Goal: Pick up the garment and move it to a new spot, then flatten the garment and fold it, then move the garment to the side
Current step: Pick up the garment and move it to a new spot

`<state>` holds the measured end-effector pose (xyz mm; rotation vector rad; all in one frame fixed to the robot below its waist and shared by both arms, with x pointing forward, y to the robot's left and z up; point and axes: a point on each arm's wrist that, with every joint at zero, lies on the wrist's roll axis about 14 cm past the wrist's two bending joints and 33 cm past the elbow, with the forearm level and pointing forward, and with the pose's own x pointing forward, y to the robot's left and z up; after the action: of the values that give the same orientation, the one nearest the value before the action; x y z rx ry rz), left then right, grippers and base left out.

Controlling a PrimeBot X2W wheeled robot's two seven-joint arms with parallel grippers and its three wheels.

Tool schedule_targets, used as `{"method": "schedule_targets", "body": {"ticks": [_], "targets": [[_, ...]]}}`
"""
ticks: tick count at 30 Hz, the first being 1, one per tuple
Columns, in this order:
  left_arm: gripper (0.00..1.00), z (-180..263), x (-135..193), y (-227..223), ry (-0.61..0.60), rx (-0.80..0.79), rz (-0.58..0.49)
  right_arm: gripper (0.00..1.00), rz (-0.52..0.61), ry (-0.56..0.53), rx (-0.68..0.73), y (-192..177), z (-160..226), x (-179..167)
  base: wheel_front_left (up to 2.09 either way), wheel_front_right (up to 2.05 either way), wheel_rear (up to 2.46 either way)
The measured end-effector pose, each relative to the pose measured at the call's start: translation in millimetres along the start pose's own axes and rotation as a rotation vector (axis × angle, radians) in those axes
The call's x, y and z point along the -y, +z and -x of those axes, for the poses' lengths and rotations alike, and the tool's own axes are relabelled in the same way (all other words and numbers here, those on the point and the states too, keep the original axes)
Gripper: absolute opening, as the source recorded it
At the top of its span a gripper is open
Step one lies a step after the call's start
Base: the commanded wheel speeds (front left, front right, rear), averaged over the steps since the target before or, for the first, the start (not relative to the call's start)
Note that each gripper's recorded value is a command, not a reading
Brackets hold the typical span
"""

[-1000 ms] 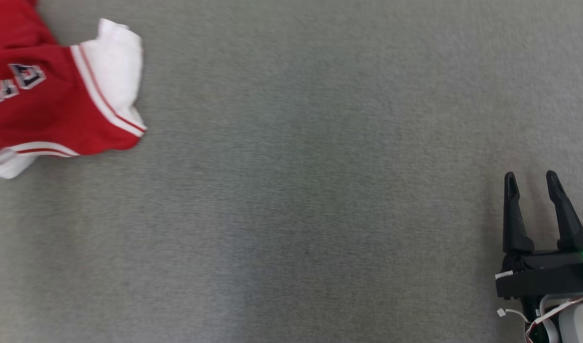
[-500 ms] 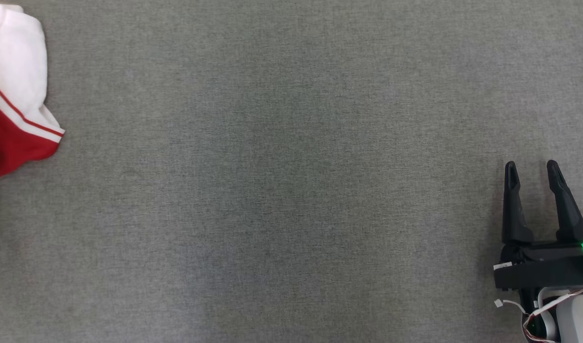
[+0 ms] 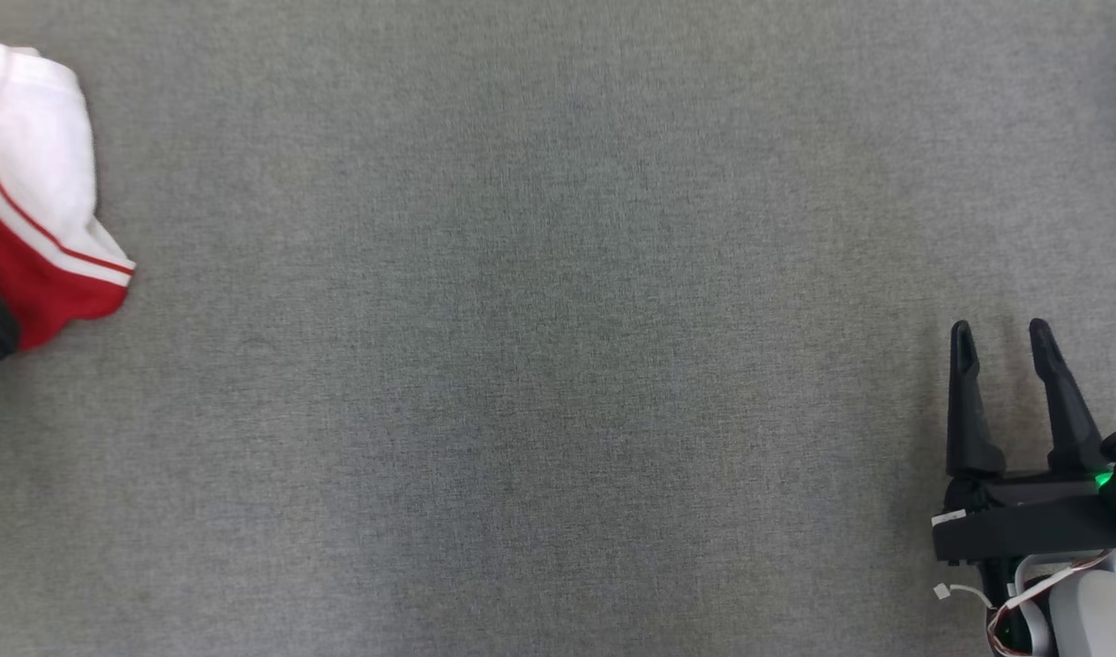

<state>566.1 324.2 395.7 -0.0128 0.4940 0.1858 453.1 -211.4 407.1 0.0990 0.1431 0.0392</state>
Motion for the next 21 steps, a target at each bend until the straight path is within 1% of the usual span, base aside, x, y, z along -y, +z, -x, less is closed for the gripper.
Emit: {"method": "schedule_targets", "body": {"ticks": [2, 6, 9, 15, 18, 21], "targets": [[0.0, 3.7, 6.3, 16.7, -0.019, 0.051, -0.007, 1.0, -0.007, 0.004, 0.005, 2.8, 2.2, -2.9, 0.0, 0.0, 0.0], [0.0, 17.0, 17.1, 71.1, -0.053, 0.207, -0.029, 1.0, -0.03, 0.015, 0.024, 10.9, 7.5, -10.9, 0.0, 0.0, 0.0], [0.0, 32.7, 34.6, 111.1, -0.1, 0.319, -0.05, 1.0, -0.051, 0.02, 0.037, 16.7, 12.8, -17.2, 0.0, 0.0, 0.0], [0.0, 81.7, 88.5, 189.5, -0.245, 0.533, -0.123, 1.0, -0.092, 0.01, 0.067, 29.8, 28.7, -21.8, 0.0, 0.0, 0.0], [0.0, 113.7, 123.4, 222.8, -0.34, 0.631, -0.15, 1.0, -0.107, -0.007, 0.094, 39.3, 38.1, -19.3, 0.0, 0.0, 0.0], [0.0, 145.1, 163.4, 245.9, -0.447, 0.705, -0.172, 1.0, -0.118, -0.04, 0.11, 44.5, 50.9, -11.4, 0.0, 0.0, 0.0]]}}
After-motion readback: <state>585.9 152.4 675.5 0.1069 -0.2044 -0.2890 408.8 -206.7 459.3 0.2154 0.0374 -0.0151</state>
